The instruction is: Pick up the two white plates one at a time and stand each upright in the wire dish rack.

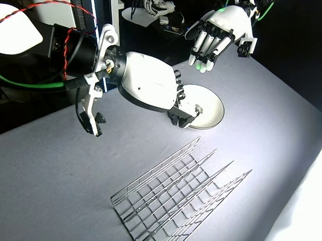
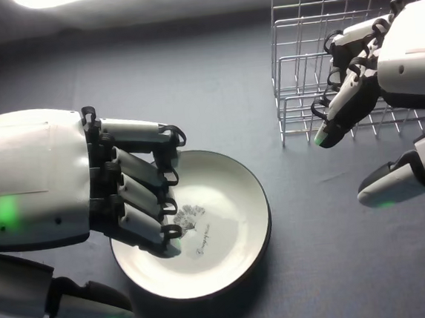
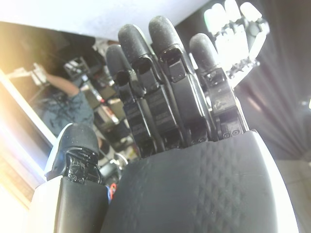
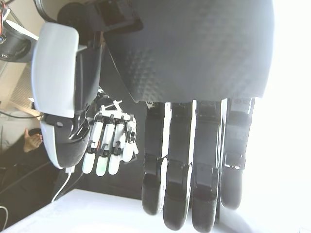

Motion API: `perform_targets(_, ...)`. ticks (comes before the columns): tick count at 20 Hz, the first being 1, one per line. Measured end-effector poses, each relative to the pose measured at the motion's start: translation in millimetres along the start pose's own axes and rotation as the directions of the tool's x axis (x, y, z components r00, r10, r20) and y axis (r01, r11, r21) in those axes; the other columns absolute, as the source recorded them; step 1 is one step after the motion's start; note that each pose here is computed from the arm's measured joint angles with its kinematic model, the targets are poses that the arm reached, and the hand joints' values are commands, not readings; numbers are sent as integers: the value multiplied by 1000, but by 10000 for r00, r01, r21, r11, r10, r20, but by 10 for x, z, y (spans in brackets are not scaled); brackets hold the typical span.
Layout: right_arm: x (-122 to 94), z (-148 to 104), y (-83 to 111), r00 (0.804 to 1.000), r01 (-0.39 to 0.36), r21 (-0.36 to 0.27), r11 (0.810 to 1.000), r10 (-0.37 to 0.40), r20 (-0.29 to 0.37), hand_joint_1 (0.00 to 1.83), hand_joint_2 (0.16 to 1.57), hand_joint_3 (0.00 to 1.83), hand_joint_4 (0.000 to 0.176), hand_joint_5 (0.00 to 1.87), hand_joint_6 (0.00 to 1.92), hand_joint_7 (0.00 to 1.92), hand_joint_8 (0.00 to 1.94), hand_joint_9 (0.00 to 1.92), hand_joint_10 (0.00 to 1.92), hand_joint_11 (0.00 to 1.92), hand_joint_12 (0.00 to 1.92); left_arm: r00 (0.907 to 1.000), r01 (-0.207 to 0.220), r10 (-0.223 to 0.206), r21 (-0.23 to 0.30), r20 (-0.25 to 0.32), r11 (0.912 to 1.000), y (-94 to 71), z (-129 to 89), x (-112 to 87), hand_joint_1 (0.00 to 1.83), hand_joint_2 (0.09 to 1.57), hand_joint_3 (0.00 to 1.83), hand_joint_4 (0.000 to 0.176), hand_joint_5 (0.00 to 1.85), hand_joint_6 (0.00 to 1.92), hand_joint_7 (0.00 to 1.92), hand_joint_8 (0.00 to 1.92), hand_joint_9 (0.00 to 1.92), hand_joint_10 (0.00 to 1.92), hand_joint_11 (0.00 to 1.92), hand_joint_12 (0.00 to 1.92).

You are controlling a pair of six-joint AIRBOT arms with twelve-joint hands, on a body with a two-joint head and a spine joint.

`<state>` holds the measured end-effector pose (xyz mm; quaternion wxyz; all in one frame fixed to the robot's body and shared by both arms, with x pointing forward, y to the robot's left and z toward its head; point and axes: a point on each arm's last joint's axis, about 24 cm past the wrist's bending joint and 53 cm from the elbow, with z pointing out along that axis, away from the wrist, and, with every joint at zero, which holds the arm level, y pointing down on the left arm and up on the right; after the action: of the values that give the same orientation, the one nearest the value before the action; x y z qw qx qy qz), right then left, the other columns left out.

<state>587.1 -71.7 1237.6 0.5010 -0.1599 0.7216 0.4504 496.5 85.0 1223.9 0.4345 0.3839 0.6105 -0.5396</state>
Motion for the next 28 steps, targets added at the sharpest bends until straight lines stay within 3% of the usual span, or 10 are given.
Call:
perform_targets(1, 4, 0, -6, 10000, 29, 23, 10000, -29, -14, 0, 988, 153, 0, 0, 0, 0, 0, 0, 0, 0, 0, 10000, -1, 1, -9, 9, 10000, 2, 1, -4, 0, 988, 224, 0, 0, 0, 0, 0, 0, 0, 0, 0)
perform_targets(2, 24, -3, -27, 10000, 21, 94, 10000, -20, -68, 0, 1048, 35, 0, 0, 0, 0, 0, 0, 0, 0, 0, 10000, -17, 17, -52, -8, 10000, 12, 3, -6, 0, 1084, 32, 0, 0, 0, 0, 0, 0, 0, 0, 0)
perform_targets(12, 2, 0, -3, 10000, -28, 13, 10000, 28, -8, 0, 1057, 20, 0, 0, 0, 0, 0, 0, 0, 0, 0, 9997, -187, 187, 10, 152, 9998, -14, 38, -92, 0, 1088, 18, 0, 0, 0, 0, 0, 0, 0, 0, 0)
perform_targets(16, 16, -4, -4, 10000, -38, -2, 10000, 38, -38, 0, 1058, 18, 0, 0, 0, 0, 0, 0, 0, 0, 0, 9992, -311, 314, 134, -254, 9994, 49, -2, -87, 0, 1094, 17, 0, 0, 0, 0, 0, 0, 0, 0, 0)
perform_targets(17, 25, -6, -11, 10000, -30, 19, 10000, 30, -63, 0, 1061, 18, 0, 0, 0, 0, 0, 0, 0, 0, 0, 9993, -37, 41, 103, -375, 9999, 87, -9, -68, 0, 1081, 10, 0, 0, 0, 0, 0, 0, 0, 0, 0)
perform_targets(18, 26, -6, -12, 10000, -23, 22, 10000, 23, -66, 0, 1060, 17, 0, 0, 0, 0, 0, 0, 0, 0, 0, 9964, -342, 354, 166, -764, 9993, 87, -6, -8, 0, 1088, 13, 0, 0, 0, 0, 0, 0, 0, 0, 0)
perform_targets(20, 34, -7, -13, 10000, -57, 16, 10000, 57, -80, 0, 1053, 12, 0, 0, 0, 0, 0, 0, 0, 0, 0, 9759, -1004, 1092, 555, -1891, 9934, 89, -23, 254, 0, 1098, 16, 0, 0, 0, 0, 0, 0, 0, 0, 0)
perform_targets(22, 57, -12, -23, 9999, -45, 35, 10000, 46, -140, 0, 1049, 9, 0, 0, 0, 0, 0, 0, 0, 0, 0, 9527, -1257, 1399, 693, -2699, 9896, 170, -112, 451, 0, 1088, 11, 0, 0, 0, 0, 0, 0, 0, 0, 0)
perform_targets(25, 55, -10, -11, 9999, -61, -16, 10000, 61, -129, 0, 1048, 8, 0, 0, 0, 0, 0, 0, 0, 0, 0, 9459, -1295, 1350, 380, -2951, 9908, 341, -183, 499, 0, 1098, 12, 0, 0, 0, 0, 0, 0, 0, 0, 0)
perform_targets(28, 57, -11, -10, 9999, -44, -23, 10000, 43, -136, 0, 1057, 10, 0, 0, 0, 0, 0, 0, 0, 0, 0, 9124, -1130, 1188, 379, -3917, 9929, 457, -256, 814, 0, 1081, 3, 0, 0, 0, 0, 0, 0, 0, 0, 0)
